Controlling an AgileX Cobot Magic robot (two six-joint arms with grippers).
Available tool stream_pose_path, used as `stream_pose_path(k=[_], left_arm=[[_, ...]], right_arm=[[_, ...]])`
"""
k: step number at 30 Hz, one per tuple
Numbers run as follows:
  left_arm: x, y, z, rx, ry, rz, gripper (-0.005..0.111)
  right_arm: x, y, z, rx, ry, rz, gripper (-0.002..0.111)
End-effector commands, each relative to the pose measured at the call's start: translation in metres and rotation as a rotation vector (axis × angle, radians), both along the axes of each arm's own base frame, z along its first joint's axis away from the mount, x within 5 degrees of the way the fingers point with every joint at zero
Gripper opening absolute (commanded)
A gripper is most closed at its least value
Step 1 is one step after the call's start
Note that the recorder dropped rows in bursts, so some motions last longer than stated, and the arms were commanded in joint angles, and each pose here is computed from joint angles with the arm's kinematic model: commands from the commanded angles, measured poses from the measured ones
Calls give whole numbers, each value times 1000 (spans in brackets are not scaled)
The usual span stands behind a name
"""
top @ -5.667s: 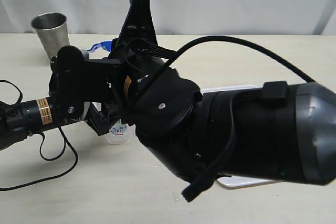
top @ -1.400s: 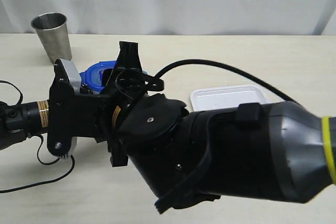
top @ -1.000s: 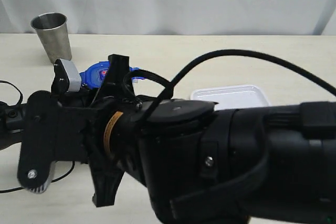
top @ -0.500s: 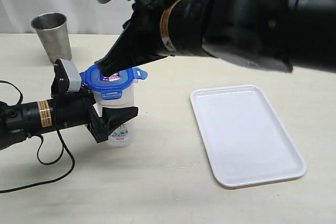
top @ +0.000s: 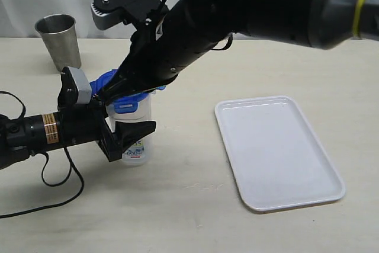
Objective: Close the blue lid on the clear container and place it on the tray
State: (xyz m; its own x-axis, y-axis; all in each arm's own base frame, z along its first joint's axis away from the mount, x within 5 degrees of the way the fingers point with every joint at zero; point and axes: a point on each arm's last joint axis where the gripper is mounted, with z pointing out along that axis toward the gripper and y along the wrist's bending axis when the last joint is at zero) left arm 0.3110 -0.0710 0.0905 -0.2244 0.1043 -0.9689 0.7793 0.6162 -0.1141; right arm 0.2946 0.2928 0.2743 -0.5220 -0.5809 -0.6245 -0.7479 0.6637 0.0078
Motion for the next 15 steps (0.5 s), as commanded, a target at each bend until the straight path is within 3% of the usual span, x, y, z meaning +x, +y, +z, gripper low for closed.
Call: stream_pose_path(k=[1, 9, 15], left_arm=[[-2, -2, 1, 43, -73, -60, 0], [-1, -2, 1, 47, -81, -54, 0], [0, -1, 1, 28, -61, -29, 0]], right_arm=[[4, 4, -10, -19, 17, 12, 4], [2, 3, -18, -67, 67, 18, 4], [-1, -1, 0, -28, 28, 16, 4]])
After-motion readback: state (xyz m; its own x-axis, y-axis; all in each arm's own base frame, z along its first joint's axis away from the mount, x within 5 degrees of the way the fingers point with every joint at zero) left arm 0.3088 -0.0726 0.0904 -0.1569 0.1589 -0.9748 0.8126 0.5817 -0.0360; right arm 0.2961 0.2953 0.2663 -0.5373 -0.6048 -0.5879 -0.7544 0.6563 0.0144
